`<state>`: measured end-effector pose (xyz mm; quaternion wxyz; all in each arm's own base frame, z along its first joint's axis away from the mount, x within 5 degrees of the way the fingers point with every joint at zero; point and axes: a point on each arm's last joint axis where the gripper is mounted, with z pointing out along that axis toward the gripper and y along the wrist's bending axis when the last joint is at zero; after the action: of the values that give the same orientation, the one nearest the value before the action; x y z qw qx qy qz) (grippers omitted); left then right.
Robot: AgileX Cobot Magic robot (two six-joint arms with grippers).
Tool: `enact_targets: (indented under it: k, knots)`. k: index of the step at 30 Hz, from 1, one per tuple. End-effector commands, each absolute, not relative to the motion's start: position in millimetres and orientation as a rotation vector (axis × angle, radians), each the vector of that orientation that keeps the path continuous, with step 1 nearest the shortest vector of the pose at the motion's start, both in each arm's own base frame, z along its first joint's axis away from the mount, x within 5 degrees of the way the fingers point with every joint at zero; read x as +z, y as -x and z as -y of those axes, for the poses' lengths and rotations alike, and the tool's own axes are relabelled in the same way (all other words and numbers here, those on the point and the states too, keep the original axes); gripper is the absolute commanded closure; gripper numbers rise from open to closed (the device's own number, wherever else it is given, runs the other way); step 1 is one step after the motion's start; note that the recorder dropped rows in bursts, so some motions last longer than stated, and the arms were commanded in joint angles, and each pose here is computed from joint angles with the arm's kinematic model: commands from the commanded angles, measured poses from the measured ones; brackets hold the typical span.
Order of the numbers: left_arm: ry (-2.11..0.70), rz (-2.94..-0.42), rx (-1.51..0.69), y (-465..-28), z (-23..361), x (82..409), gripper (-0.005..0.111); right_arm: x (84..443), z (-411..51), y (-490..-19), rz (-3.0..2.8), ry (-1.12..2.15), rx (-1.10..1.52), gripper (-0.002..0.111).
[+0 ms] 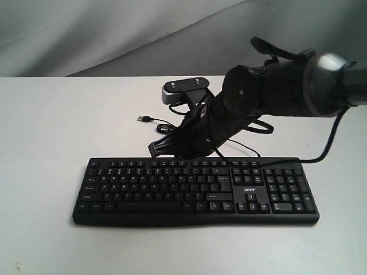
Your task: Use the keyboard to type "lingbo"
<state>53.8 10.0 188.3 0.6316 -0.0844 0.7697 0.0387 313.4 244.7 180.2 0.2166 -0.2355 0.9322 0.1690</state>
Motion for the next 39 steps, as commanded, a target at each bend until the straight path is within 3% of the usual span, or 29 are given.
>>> enact_targets:
  k: [1,21,31,39]
  knots:
    - [0.203,-1.758,0.079,-54,-10,187,0.106,202,-233,-302,-2.472,0.664,0.461,0.108]
    - [0.203,-1.758,0.079,-54,-10,187,0.106,316,-157,-201,-2.07,0.652,0.515,0.108]
    - [0.203,-1.758,0.079,-54,-10,187,0.106,349,-128,-172,-1.966,0.659,0.476,0.108]
    - [0.203,-1.758,0.079,-54,-10,187,0.106,334,-55,-156,-1.965,0.214,0.4,0.108]
